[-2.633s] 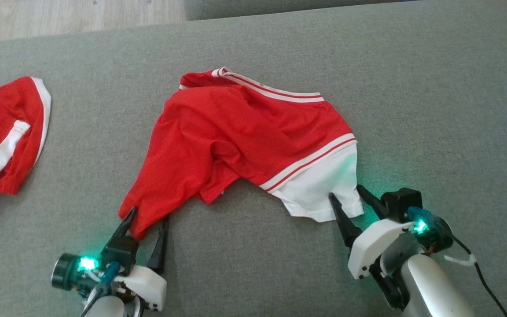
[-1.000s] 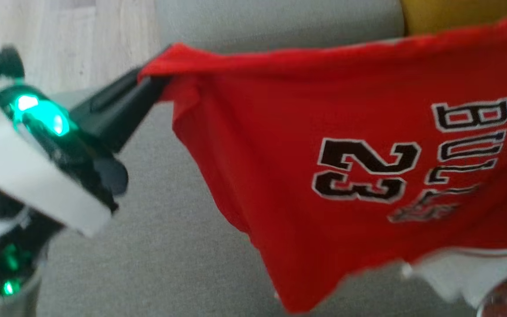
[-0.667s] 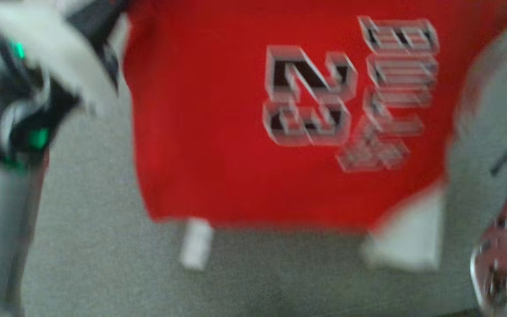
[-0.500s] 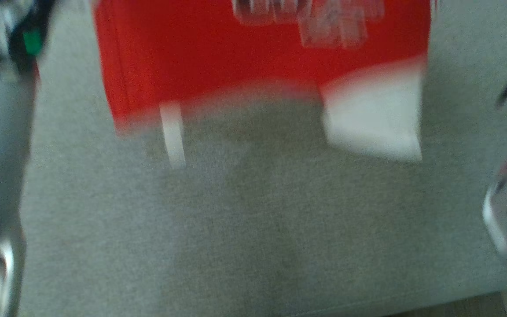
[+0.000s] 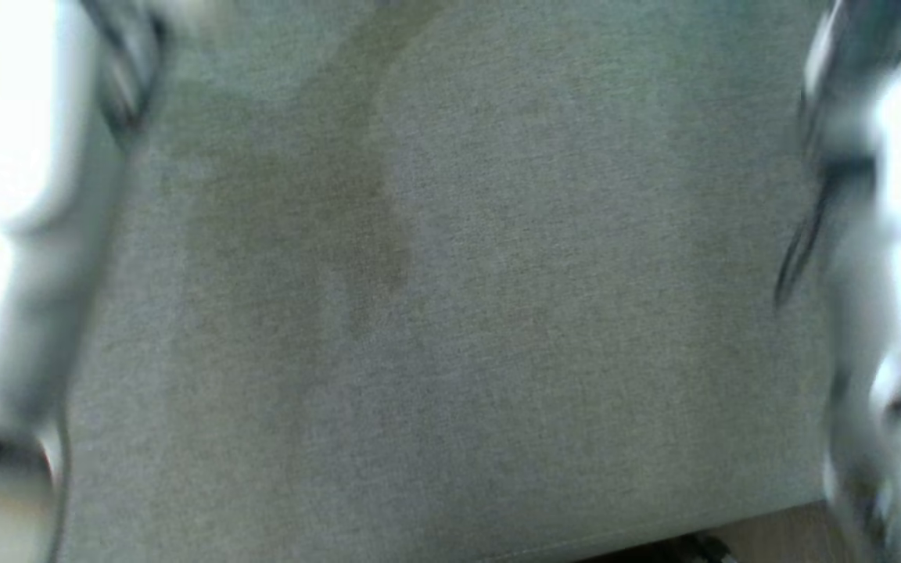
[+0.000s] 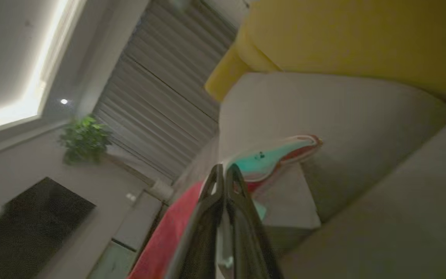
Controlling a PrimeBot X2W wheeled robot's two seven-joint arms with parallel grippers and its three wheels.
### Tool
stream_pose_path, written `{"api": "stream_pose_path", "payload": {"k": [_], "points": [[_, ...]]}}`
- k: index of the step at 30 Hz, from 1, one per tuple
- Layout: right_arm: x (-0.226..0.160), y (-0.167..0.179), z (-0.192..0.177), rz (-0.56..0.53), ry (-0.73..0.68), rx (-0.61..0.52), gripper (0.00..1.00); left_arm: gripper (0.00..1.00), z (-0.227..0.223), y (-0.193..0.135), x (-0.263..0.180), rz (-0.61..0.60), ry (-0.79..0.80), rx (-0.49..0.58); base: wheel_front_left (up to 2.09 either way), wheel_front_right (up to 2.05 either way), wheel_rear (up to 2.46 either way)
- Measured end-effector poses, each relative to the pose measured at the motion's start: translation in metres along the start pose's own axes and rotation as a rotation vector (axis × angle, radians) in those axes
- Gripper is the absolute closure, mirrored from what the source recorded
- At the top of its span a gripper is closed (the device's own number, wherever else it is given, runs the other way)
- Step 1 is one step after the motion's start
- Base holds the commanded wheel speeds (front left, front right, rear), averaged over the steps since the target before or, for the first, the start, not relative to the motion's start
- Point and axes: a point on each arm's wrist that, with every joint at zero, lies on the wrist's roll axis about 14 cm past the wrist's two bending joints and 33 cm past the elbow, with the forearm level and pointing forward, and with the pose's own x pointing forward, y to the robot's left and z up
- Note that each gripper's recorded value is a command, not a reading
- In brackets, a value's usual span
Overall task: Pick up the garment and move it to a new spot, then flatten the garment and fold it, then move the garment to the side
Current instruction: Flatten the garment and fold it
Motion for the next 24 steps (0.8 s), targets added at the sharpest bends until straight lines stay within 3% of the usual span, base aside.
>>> {"api": "stream_pose_path", "payload": {"k": [3, 7, 12, 18, 24], "points": [[-0.06, -0.054, -0.041, -0.118, 0.106, -0.094, 1.0, 1.0, -0.058, -0.035, -0.045, -0.077, 0.142, -0.023, 0.0, 0.0, 0.0], [-0.13, -0.084, -0.055, -0.21, 0.151, -0.069, 1.0, 1.0, -0.098, -0.068, -0.11, -0.14, 0.274, -0.063, 0.0, 0.0, 0.0], [-0.213, -0.096, -0.055, -0.29, 0.23, -0.085, 1.0, 1.0, -0.111, -0.101, -0.179, -0.169, 0.384, -0.098, 0.0, 0.0, 0.0], [-0.3, -0.091, -0.055, -0.369, 0.357, -0.106, 1.0, 1.0, -0.1, -0.115, -0.239, -0.152, 0.468, -0.107, 0.0, 0.0, 0.0], [-0.356, -0.08, -0.059, -0.426, 0.471, -0.102, 1.0, 1.0, -0.1, -0.166, -0.299, -0.226, 0.65, -0.273, 0.0, 0.0, 0.0]]}}
